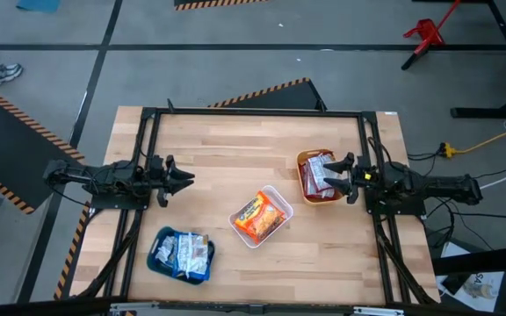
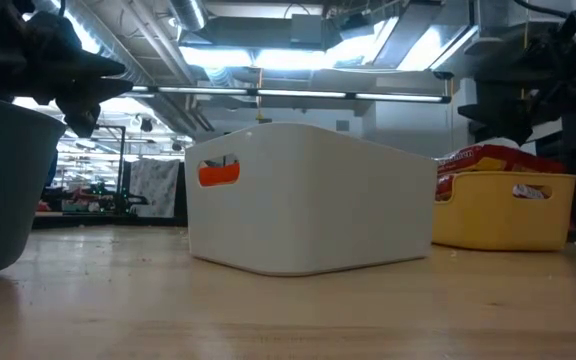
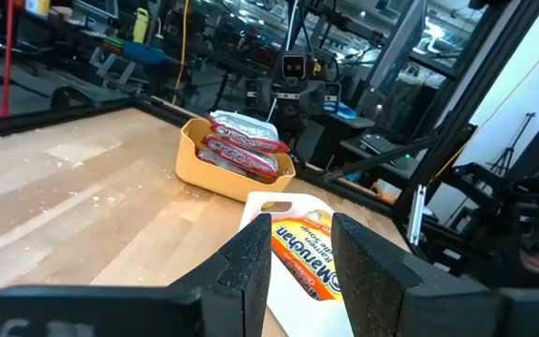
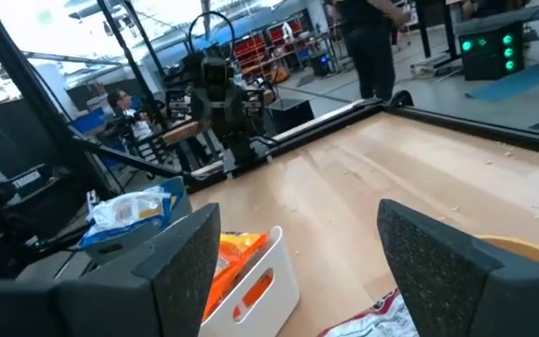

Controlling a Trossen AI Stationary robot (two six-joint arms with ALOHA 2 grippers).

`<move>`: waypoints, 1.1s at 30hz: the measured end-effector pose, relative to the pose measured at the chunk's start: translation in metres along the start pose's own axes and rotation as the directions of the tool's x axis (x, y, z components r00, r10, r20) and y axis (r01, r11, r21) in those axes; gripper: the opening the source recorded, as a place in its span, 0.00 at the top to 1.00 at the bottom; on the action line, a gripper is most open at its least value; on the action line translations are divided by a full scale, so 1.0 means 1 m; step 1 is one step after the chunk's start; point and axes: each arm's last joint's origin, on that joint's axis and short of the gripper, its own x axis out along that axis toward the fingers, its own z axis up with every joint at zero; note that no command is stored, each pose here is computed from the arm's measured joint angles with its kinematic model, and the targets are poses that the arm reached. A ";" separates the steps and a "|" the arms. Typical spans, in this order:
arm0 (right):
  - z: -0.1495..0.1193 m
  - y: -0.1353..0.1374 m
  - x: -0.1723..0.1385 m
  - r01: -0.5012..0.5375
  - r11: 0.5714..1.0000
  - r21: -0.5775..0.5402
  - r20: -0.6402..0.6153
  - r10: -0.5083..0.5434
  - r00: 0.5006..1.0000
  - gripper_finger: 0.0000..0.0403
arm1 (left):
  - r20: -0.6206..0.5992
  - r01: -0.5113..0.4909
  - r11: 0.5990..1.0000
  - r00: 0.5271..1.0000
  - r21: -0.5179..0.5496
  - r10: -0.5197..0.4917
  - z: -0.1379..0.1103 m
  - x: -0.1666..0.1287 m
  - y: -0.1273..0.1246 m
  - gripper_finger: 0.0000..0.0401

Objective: Sort Maruchan noodles
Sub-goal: Return to Home Position

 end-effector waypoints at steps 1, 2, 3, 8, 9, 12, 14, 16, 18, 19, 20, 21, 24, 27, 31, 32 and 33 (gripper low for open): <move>0.000 0.000 0.000 -0.001 1.000 0.000 0.000 0.001 1.000 0.31 | 0.000 0.001 1.000 1.000 0.000 -0.001 0.000 0.000 0.000 0.73; 0.000 0.000 0.000 -0.001 1.000 0.000 -0.001 0.001 1.000 0.31 | -0.001 0.003 1.000 1.000 0.000 -0.003 0.000 0.000 0.000 0.73; 0.000 0.000 0.000 -0.001 1.000 0.000 -0.001 0.001 1.000 0.31 | -0.001 0.003 1.000 1.000 0.000 -0.003 0.000 0.000 0.000 0.73; 0.000 0.000 0.000 0.002 1.000 0.000 0.001 -0.002 1.000 0.31 | -0.003 0.005 1.000 1.000 0.030 -0.004 0.000 0.000 0.000 0.73; 0.000 0.000 0.000 0.002 1.000 0.000 0.001 -0.002 1.000 0.31 | -0.003 0.005 1.000 1.000 0.030 -0.004 0.000 0.000 0.000 0.73; 0.000 0.000 0.000 0.002 1.000 0.000 0.000 -0.002 1.000 0.31 | -0.003 0.005 1.000 1.000 0.027 -0.005 0.000 0.000 0.000 0.73; 0.000 0.000 0.000 0.001 1.000 0.000 0.000 -0.001 1.000 0.31 | -0.003 0.005 1.000 1.000 0.027 -0.005 0.000 0.000 0.000 0.73; 0.000 0.000 0.000 0.001 1.000 0.000 0.000 -0.001 1.000 0.31 | -0.003 0.005 1.000 1.000 0.027 -0.005 0.000 0.000 0.000 0.73; 0.000 0.000 0.000 0.001 1.000 0.000 0.000 -0.001 1.000 0.31 | -0.003 0.005 1.000 1.000 0.027 -0.005 0.000 0.000 0.000 0.73; 0.000 0.000 0.000 0.002 1.000 0.000 0.000 -0.002 1.000 0.31 | -0.003 0.005 1.000 1.000 0.027 -0.005 0.000 0.000 0.000 0.73; 0.000 0.000 0.000 0.001 1.000 0.000 0.000 -0.001 1.000 0.31 | -0.003 0.005 1.000 1.000 0.027 -0.005 0.000 0.000 0.000 0.73; 0.000 0.000 0.000 0.001 1.000 0.000 0.000 -0.001 1.000 0.31 | -0.003 0.005 1.000 1.000 0.027 -0.005 0.000 0.000 0.000 0.73; 0.000 0.000 0.000 0.002 1.000 0.000 0.000 -0.002 1.000 0.31 | -0.003 0.005 1.000 1.000 0.027 -0.005 0.000 0.000 0.000 0.73; 0.000 0.000 0.000 0.001 1.000 0.000 0.000 -0.001 1.000 0.31 | -0.003 0.005 1.000 1.000 0.027 -0.005 0.000 0.000 0.000 0.73; 0.000 0.000 0.000 0.001 1.000 0.000 0.000 -0.001 1.000 0.31 | -0.003 0.005 1.000 1.000 0.027 -0.005 0.000 0.000 0.000 0.73; 0.000 0.000 0.000 0.002 1.000 0.000 0.000 -0.002 1.000 0.31 | -0.003 0.005 1.000 1.000 0.027 -0.005 0.000 0.000 0.000 0.73; 0.000 0.000 0.000 0.002 1.000 0.000 0.000 -0.002 1.000 0.31 | -0.003 0.005 1.000 1.000 0.027 -0.005 0.000 0.000 0.000 0.73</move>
